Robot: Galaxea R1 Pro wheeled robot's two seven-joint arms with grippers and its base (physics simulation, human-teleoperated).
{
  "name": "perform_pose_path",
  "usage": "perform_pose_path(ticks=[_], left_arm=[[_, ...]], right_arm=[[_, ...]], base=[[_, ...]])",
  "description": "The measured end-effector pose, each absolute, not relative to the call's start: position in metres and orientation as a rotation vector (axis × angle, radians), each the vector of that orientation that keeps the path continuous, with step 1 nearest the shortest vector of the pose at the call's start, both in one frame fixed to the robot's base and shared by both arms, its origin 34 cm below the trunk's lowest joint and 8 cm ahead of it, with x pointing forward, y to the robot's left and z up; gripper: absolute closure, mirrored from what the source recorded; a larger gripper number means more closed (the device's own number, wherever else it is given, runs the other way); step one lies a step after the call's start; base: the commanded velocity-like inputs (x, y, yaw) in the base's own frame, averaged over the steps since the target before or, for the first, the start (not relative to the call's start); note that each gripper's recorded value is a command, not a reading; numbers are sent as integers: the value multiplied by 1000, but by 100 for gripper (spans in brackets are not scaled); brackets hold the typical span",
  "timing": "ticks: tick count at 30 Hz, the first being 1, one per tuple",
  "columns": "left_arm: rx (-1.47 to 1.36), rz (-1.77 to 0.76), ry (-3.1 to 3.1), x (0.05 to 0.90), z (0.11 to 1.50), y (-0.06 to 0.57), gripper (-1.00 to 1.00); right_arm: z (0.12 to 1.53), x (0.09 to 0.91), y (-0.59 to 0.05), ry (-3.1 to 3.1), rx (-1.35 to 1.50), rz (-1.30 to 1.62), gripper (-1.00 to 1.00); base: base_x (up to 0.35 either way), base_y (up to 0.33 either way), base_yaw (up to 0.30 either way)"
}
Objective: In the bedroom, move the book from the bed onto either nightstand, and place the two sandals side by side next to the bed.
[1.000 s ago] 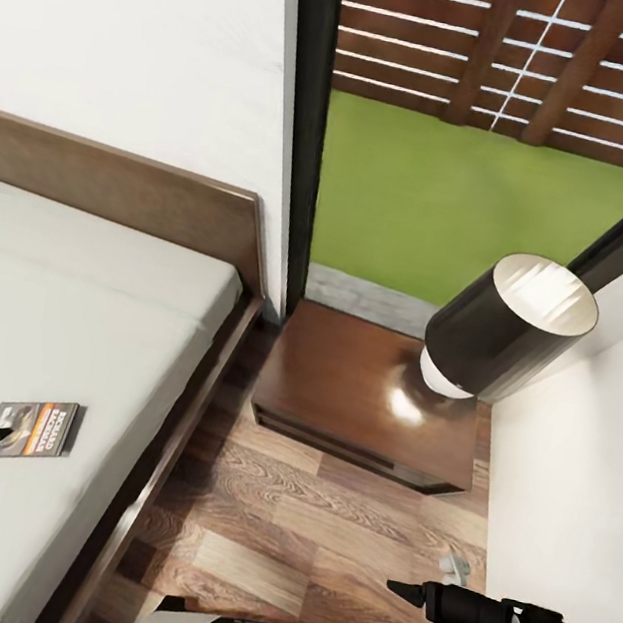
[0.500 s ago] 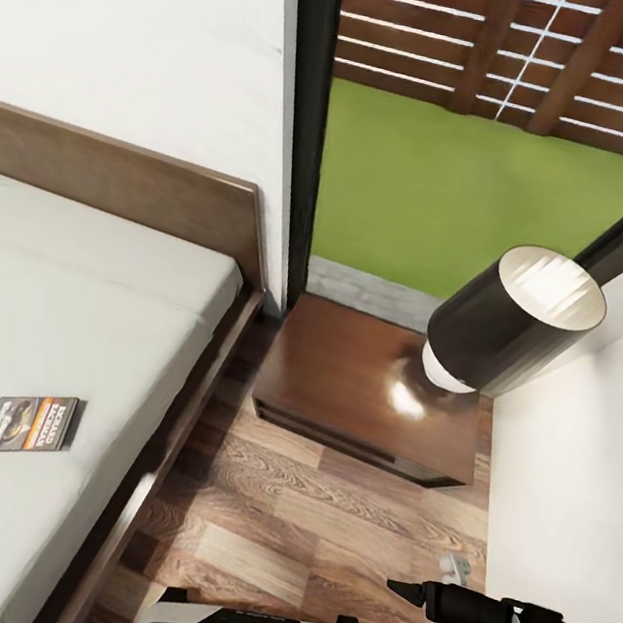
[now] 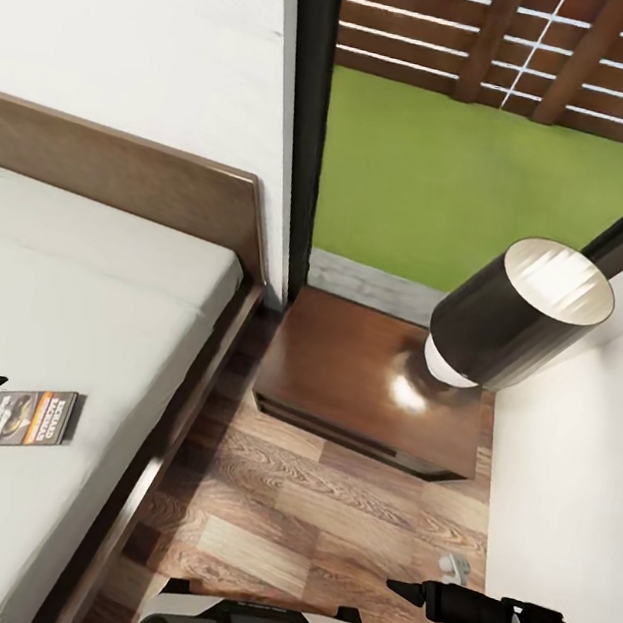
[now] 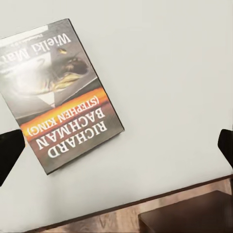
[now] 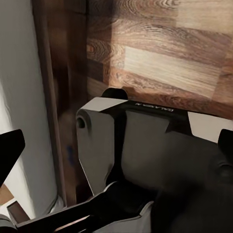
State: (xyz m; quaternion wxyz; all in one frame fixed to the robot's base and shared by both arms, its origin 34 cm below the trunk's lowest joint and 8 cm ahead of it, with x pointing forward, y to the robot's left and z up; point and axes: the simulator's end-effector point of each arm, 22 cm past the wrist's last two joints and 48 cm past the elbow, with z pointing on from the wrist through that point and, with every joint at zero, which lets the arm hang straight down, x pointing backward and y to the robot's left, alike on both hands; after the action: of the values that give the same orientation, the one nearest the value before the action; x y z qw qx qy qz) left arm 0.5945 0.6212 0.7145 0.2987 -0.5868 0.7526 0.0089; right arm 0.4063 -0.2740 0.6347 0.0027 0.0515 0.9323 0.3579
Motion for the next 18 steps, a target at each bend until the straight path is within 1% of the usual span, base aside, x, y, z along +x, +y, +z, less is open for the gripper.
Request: perform_pose_path(ticks=[8, 18], left_arm=[[-1632, 26, 1995, 575, 697, 620, -100], [-1633, 22, 2019, 572, 686, 611, -100]], right_arm=[[632, 404, -274, 2929, 169, 1128, -100], [627, 397, -273, 2947, 169, 1132, -100]], base=[[0, 0, 0], [0, 0, 0]])
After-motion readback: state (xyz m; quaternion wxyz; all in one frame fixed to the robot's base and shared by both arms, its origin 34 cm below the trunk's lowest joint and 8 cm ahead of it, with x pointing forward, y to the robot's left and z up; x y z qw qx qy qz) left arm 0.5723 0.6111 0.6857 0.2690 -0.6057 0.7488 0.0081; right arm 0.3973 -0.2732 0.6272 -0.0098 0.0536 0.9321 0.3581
